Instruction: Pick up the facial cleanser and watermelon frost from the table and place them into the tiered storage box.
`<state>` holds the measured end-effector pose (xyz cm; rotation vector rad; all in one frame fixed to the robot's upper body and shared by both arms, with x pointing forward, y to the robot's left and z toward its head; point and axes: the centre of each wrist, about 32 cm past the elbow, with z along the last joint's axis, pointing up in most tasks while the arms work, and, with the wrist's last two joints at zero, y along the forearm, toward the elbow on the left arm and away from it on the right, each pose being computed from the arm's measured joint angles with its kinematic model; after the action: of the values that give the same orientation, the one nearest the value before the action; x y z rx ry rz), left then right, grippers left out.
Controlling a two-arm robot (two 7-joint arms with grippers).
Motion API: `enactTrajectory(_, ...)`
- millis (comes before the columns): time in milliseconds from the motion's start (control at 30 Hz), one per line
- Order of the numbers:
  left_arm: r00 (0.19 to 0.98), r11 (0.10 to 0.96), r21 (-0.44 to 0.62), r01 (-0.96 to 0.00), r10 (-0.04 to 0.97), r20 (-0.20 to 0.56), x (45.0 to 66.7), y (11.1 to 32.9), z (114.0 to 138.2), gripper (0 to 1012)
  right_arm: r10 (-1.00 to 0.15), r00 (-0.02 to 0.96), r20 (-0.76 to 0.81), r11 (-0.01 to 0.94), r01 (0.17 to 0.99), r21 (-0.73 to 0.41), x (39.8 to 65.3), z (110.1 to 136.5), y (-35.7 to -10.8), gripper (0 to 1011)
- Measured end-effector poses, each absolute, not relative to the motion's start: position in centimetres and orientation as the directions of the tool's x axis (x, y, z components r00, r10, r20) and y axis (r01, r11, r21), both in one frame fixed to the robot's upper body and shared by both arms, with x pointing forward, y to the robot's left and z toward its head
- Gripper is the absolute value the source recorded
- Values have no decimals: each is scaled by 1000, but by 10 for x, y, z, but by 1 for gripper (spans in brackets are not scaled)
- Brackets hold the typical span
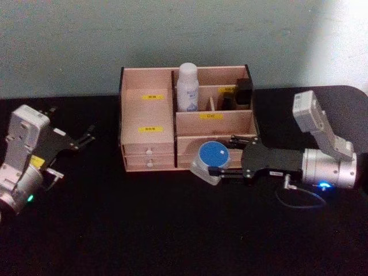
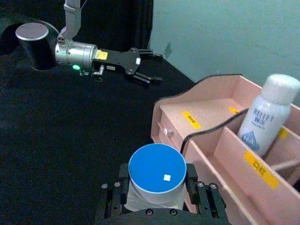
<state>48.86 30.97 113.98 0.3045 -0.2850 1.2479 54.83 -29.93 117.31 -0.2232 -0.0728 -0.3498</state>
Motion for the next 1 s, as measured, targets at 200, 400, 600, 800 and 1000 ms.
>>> enactTrajectory(200,292,287,70,-955,880,374,489,310,1140,1001,-307,943,128,921,329,-209,561,1179,-287,719)
enactTrajectory(400,292,287,70,-955,880,374,489,310,1140,1001,-290,947,137,925,314,-214,571,1183,-276,719)
enactTrajectory(600,292,287,70,-955,880,374,489,310,1140,1001,-290,948,127,926,312,-214,578,1186,-268,719)
enactTrajectory(800,292,287,70,-955,880,374,489,310,1140,1001,-308,946,101,925,322,-199,582,1187,-259,719)
enactTrajectory(1000,292,287,70,-955,880,374,489,310,1140,1001,-316,945,83,931,325,-168,584,1189,-251,719)
